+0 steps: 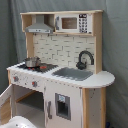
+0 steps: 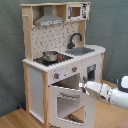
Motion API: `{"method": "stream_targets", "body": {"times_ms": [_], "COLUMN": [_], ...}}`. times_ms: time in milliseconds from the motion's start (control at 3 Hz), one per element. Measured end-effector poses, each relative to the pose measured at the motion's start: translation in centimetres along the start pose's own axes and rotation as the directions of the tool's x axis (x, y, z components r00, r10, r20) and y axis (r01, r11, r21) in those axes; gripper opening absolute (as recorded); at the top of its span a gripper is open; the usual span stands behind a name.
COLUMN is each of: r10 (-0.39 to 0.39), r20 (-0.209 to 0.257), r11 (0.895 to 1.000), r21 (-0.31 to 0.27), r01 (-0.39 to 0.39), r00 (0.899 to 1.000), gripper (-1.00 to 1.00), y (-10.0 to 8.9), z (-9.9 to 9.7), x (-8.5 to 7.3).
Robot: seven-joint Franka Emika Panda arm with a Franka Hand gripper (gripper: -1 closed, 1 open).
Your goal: Play with the kitchen
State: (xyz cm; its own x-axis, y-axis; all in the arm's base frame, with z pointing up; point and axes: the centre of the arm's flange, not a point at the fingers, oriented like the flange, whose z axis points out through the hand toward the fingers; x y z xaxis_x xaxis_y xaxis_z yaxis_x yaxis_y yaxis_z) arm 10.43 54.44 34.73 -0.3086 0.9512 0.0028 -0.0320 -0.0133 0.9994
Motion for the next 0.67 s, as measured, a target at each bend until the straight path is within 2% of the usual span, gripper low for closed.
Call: {"method": "stream_targets", "body": {"times_ms": [333,667], "r10": [0.069,0.143], "r20": [-0.022,-0.043], "r11": [0.997,0.988], "r21": [0.033,0.066], "r01": [-0.068,-0.14], "r00": [0.997,0.989], "gripper": [1.0,1.0], "y": [-1.9,-3.6], "z": [-0.2,-0.8], "x": [0.4,0.8]}}
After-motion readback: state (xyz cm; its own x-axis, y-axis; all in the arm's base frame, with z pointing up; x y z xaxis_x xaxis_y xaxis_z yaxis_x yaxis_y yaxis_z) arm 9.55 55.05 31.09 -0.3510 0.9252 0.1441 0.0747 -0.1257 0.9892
